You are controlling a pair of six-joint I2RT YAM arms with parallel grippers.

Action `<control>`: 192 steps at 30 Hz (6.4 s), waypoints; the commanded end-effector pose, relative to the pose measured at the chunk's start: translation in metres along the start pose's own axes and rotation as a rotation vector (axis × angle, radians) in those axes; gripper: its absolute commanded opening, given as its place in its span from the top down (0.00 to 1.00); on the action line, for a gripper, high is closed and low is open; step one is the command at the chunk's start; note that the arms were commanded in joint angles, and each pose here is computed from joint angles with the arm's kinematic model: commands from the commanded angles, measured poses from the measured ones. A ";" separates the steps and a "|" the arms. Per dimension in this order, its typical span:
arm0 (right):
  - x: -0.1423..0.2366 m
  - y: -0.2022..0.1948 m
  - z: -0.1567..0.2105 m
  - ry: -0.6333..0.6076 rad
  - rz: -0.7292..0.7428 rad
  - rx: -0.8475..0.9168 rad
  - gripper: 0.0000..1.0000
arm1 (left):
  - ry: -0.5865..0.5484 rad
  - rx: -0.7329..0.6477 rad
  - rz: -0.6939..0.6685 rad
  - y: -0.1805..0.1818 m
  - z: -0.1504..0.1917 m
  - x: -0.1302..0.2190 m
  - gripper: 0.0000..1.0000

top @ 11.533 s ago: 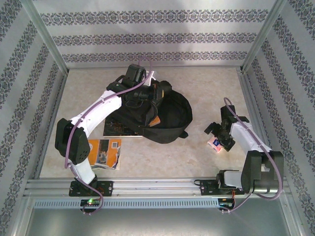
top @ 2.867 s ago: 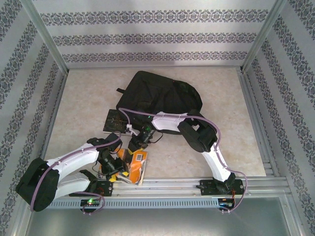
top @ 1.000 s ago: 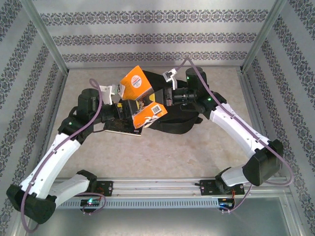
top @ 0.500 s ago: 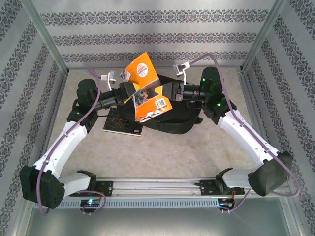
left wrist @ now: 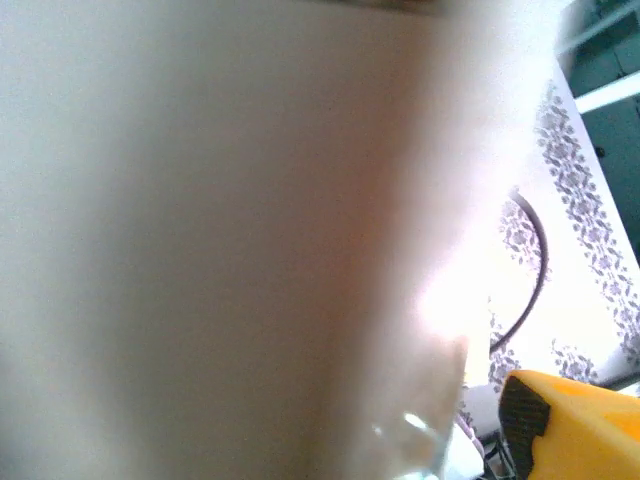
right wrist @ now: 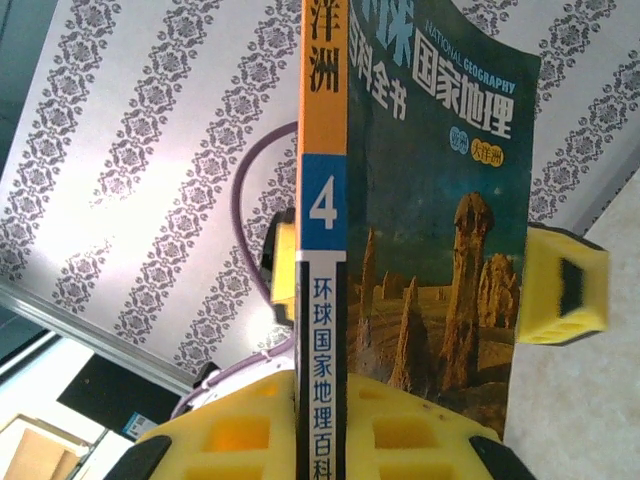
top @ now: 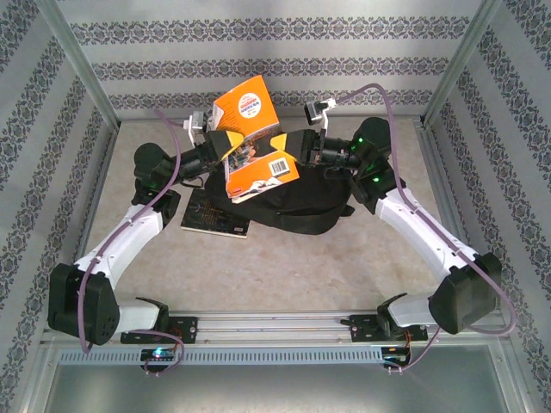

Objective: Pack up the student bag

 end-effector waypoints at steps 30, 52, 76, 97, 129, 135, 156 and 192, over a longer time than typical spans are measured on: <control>0.020 -0.047 0.030 -0.266 0.124 -0.105 0.23 | -0.208 -0.083 0.025 -0.012 -0.008 0.007 1.00; -0.015 -0.033 0.041 -0.631 0.050 0.023 0.64 | -0.245 -0.025 -0.050 0.017 0.019 -0.015 1.00; 0.196 -0.071 0.065 -0.502 1.322 0.178 1.00 | 0.313 -0.448 -1.056 0.129 0.050 -0.067 0.25; 0.216 -0.086 0.074 -0.518 1.260 0.073 1.00 | 0.518 -0.536 -1.364 0.258 0.012 -0.116 0.42; 0.202 -0.108 0.060 -0.472 1.123 -0.035 1.00 | 0.204 -0.441 -1.100 0.140 -0.035 -0.069 1.00; 0.176 -0.122 0.060 -0.411 0.914 -0.173 1.00 | 0.169 -0.351 -0.986 0.134 -0.036 -0.061 1.00; 0.137 -0.128 0.087 -0.041 0.966 -0.223 1.00 | 0.084 -0.114 -0.585 0.120 -0.043 -0.045 1.00; 0.115 -0.143 0.083 -0.343 0.599 0.022 1.00 | 0.482 -0.542 -1.311 0.214 0.007 -0.118 0.24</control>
Point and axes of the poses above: each hand's point on the last joint's axis, 136 mm out from that joint toward the fingers, its own x axis back along the fingers, its own y axis along the line the jaws close on, z = x × y, the point moved 5 cm from there along x, back along the fingers, and after that the axes turned 7 degrees about x, right-handed, at the moved point
